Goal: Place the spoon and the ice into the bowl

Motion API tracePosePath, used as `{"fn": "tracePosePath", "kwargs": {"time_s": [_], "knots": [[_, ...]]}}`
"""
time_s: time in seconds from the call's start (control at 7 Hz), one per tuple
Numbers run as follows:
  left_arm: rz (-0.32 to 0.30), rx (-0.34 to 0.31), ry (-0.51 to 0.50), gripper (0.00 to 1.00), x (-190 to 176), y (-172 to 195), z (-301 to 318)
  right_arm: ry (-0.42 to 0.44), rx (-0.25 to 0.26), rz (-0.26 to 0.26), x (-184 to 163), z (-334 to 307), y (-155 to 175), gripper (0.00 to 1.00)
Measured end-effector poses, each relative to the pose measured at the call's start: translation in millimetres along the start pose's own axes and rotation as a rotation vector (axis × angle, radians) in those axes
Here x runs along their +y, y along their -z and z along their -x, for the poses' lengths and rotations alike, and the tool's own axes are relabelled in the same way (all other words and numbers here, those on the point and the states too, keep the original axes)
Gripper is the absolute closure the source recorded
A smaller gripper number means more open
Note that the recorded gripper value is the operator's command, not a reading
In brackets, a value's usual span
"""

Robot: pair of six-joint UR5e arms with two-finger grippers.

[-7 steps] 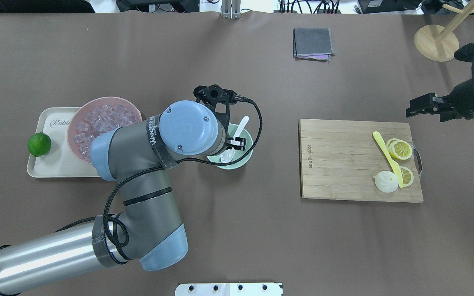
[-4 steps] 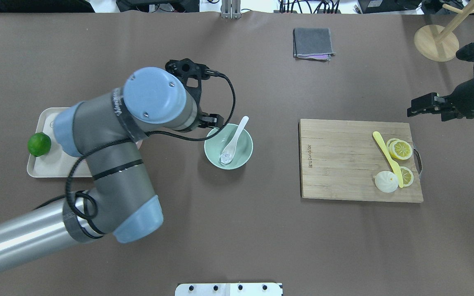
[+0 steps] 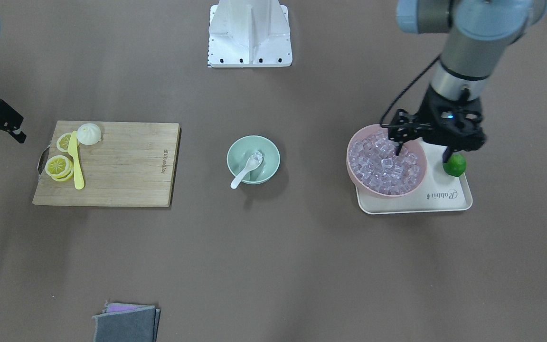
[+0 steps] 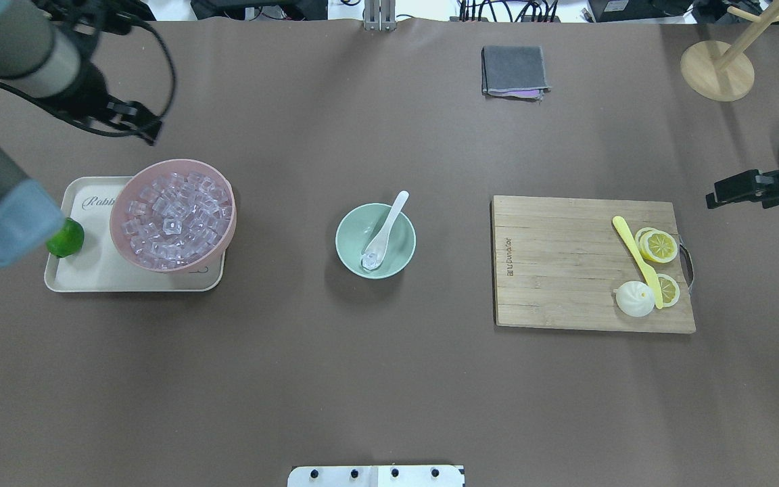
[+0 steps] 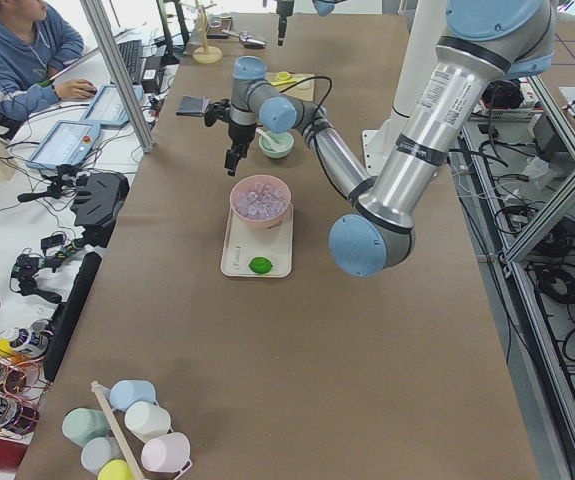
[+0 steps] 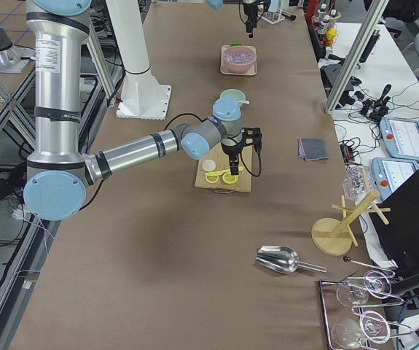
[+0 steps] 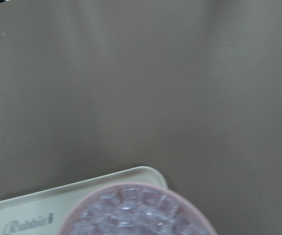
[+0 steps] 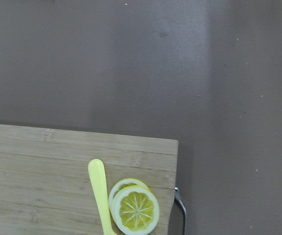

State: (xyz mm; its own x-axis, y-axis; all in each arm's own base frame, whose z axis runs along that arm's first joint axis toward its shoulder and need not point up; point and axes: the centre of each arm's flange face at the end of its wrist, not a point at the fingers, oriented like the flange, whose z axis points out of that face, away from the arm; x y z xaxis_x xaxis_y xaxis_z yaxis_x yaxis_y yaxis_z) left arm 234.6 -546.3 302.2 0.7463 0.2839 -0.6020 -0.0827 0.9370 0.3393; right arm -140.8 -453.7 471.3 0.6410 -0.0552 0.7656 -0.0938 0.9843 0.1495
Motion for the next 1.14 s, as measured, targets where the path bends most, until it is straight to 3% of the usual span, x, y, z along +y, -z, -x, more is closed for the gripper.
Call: {"fn": "tracePosePath", "kwargs": {"time_s": [0.29,0.57,0.86,1.14], "knots": [[0.080,0.015,-0.021,0.02,48,-2,151,0.029,-0.012,0.003,-5,-48,19,0.00],[0.139,0.093,0.081,0.02,119,-11,248,0.050,-0.005,-0.004,-13,-97,27,0.00],[0.163,0.107,0.157,0.02,171,-28,299,0.053,-0.001,-0.006,-11,-125,31,0.00],[0.163,0.110,0.119,0.02,197,-35,320,0.049,0.001,-0.003,-5,-134,31,0.00]]}}
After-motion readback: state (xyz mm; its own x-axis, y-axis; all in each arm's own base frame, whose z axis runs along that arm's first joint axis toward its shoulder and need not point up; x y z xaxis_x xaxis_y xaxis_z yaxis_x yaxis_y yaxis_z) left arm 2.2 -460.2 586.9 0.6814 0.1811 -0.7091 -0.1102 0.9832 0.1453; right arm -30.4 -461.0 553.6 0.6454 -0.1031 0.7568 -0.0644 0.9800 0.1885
